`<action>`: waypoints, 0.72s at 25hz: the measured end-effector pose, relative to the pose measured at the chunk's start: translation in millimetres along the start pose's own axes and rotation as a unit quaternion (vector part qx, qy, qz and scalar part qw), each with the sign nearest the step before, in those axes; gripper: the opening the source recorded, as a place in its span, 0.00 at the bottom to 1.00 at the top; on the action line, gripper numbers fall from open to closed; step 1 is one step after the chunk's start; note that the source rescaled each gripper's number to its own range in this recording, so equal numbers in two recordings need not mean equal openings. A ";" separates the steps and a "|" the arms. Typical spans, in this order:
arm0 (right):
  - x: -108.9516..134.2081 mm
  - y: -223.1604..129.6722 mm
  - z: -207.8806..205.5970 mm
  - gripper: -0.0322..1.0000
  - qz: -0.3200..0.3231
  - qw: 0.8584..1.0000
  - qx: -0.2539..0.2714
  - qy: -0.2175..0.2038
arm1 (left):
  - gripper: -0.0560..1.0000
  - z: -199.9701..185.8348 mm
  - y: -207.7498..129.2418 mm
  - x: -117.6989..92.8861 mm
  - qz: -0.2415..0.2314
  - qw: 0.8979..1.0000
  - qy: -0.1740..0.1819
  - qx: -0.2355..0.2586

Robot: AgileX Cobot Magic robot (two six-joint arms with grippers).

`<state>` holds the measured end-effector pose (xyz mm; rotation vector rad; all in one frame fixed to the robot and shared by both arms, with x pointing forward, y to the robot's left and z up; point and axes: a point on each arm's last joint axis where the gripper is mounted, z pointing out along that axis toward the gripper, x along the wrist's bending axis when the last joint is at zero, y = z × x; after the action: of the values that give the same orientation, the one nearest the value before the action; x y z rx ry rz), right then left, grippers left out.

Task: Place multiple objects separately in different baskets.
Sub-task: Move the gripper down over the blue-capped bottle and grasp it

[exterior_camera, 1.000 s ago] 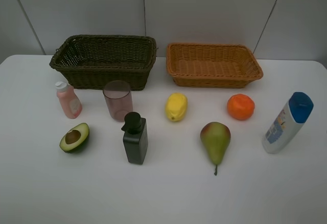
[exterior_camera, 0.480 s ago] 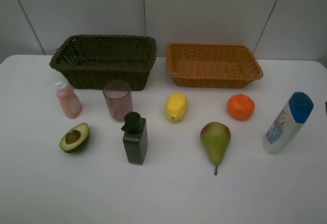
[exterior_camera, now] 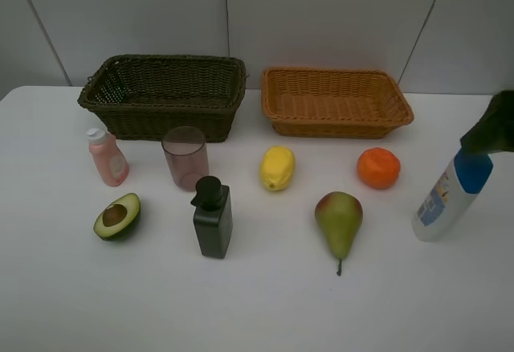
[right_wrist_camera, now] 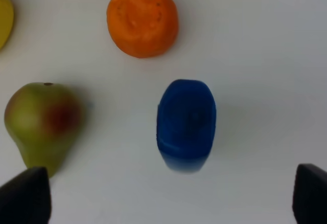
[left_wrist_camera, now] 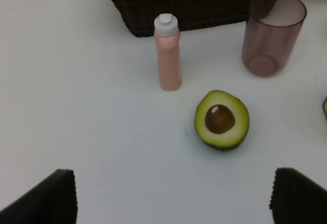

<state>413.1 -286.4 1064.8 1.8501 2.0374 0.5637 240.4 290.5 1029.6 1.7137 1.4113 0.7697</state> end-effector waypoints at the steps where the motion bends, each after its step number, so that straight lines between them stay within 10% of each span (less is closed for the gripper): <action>1: -0.3 2.4 5.8 1.00 -0.002 1.000 0.006 0.001 | 1.00 0.0 0.0 0.0 0.000 1.000 0.000 0.000; 18: -4.8 18.7 86.0 1.00 -0.002 0.995 0.099 0.003 | 1.00 0.0 0.0 0.0 0.000 1.000 0.000 0.000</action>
<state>472.1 -283.8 999.5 1.9541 2.1697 0.3783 240.4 290.5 1029.6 1.7137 1.4113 0.7697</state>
